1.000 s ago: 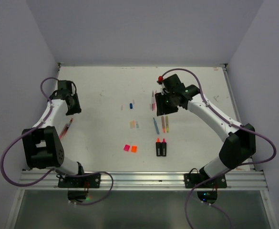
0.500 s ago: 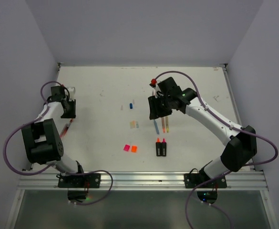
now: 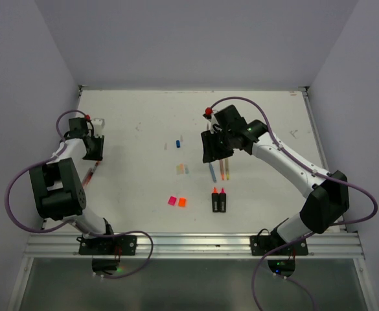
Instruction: Open the pen caps
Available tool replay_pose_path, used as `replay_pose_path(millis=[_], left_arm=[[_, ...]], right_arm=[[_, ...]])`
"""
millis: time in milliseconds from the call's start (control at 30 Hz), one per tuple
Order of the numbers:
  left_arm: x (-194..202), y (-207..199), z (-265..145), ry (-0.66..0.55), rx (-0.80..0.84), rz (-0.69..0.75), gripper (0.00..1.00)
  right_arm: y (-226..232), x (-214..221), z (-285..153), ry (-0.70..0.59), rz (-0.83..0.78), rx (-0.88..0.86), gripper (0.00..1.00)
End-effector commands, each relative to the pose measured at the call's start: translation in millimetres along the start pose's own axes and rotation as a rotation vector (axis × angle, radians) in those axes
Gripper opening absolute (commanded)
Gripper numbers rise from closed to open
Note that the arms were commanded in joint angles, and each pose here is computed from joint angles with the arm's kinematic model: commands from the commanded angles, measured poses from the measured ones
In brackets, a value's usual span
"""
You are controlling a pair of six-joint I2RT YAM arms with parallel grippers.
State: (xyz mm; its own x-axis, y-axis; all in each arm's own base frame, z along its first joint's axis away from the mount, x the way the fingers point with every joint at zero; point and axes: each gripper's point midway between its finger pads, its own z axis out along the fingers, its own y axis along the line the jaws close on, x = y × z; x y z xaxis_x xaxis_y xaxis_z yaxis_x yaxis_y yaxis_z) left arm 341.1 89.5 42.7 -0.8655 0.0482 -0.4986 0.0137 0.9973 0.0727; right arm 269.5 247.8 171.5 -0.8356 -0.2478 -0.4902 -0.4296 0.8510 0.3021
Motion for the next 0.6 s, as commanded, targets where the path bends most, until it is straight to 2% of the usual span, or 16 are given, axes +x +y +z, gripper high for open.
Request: replay_pose_path(millis=[0,567], left_arm=[[-10.8,5.4,3.7,-0.040,0.012,0.037,0.34],[7.6,12.1,17.8,0.006,0.039,-0.011,0.33]], right_arm=[[7.7,-5.8,-12.1,-0.048,-0.006,-0.028,0.47],[8.2,-6.4,-12.9,-0.051,-0.010,-0.031,0.47]])
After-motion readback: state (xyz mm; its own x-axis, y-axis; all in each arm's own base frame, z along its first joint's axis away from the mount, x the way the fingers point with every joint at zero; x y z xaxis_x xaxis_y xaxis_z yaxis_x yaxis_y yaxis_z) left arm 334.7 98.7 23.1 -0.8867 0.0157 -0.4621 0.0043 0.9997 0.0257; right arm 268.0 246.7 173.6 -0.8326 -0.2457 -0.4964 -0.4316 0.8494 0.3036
